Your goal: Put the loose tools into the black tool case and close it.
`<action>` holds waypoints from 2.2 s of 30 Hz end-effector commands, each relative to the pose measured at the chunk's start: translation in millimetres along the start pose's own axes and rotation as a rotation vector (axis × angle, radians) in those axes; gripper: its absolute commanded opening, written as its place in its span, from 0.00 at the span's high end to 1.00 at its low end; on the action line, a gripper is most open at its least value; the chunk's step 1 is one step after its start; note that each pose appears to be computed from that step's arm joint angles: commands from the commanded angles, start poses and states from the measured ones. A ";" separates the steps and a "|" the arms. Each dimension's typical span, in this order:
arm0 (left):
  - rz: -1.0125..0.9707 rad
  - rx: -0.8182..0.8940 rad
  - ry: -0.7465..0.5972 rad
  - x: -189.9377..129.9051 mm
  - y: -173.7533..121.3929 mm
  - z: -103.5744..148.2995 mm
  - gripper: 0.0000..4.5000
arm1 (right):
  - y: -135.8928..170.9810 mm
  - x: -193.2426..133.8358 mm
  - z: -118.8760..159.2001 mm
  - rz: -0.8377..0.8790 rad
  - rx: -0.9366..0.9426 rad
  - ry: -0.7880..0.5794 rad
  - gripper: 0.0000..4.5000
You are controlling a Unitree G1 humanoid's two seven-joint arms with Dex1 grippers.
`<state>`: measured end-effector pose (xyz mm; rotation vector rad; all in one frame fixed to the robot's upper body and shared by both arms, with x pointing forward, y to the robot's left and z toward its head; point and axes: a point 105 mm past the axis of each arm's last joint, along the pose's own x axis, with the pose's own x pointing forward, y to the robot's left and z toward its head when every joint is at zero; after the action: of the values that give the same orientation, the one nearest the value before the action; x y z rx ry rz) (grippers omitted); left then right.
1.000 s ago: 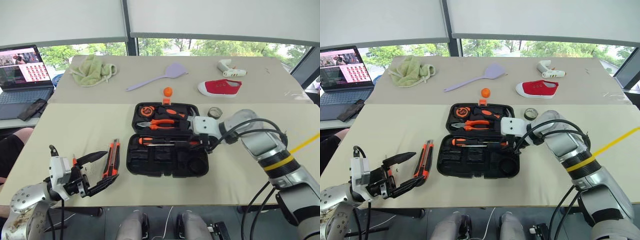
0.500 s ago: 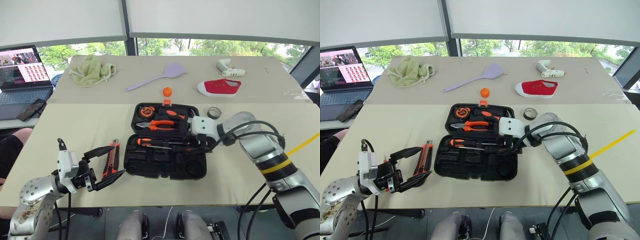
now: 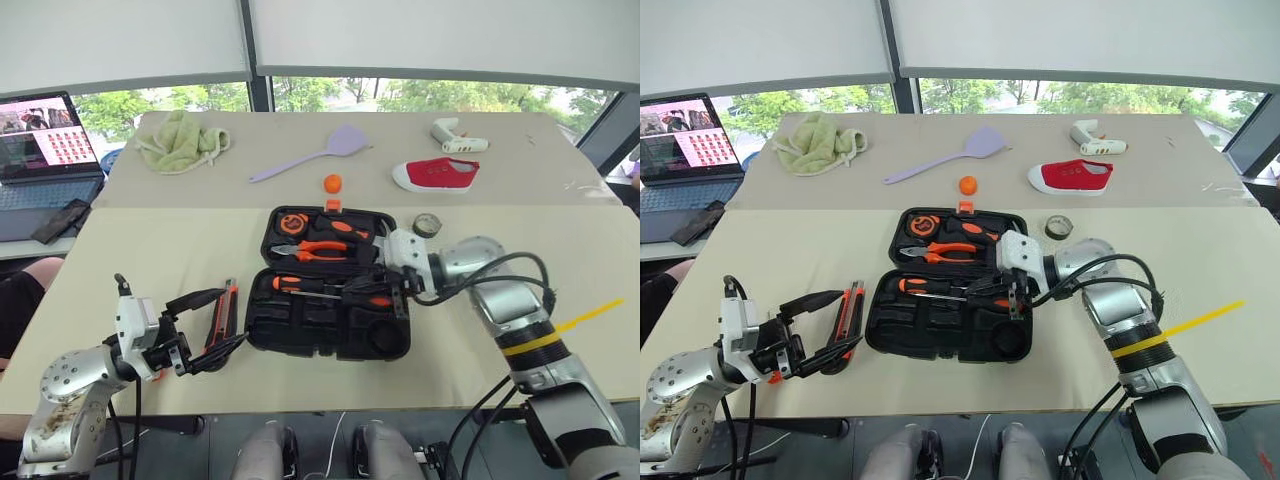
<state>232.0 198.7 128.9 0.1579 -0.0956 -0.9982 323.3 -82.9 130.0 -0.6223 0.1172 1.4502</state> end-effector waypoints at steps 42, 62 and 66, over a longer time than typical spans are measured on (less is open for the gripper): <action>0.952 -0.530 0.368 -162.2 2.5 -11.8 0.00 | 65.4 -120.3 -11.0 -0.280 0.048 -0.408 0.04; 1.025 -0.788 0.607 -57.0 -5.9 -65.8 0.40 | 62.6 -102.8 19.1 -0.184 -0.028 -0.487 0.00; 1.048 -0.784 0.634 -64.1 -6.6 -68.8 0.72 | 62.0 -102.5 18.3 -0.185 -0.030 -0.484 0.00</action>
<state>212.0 267.2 78.6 -0.2666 0.6270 0.1866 246.4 -162.3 159.6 -0.2551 -0.2863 1.3905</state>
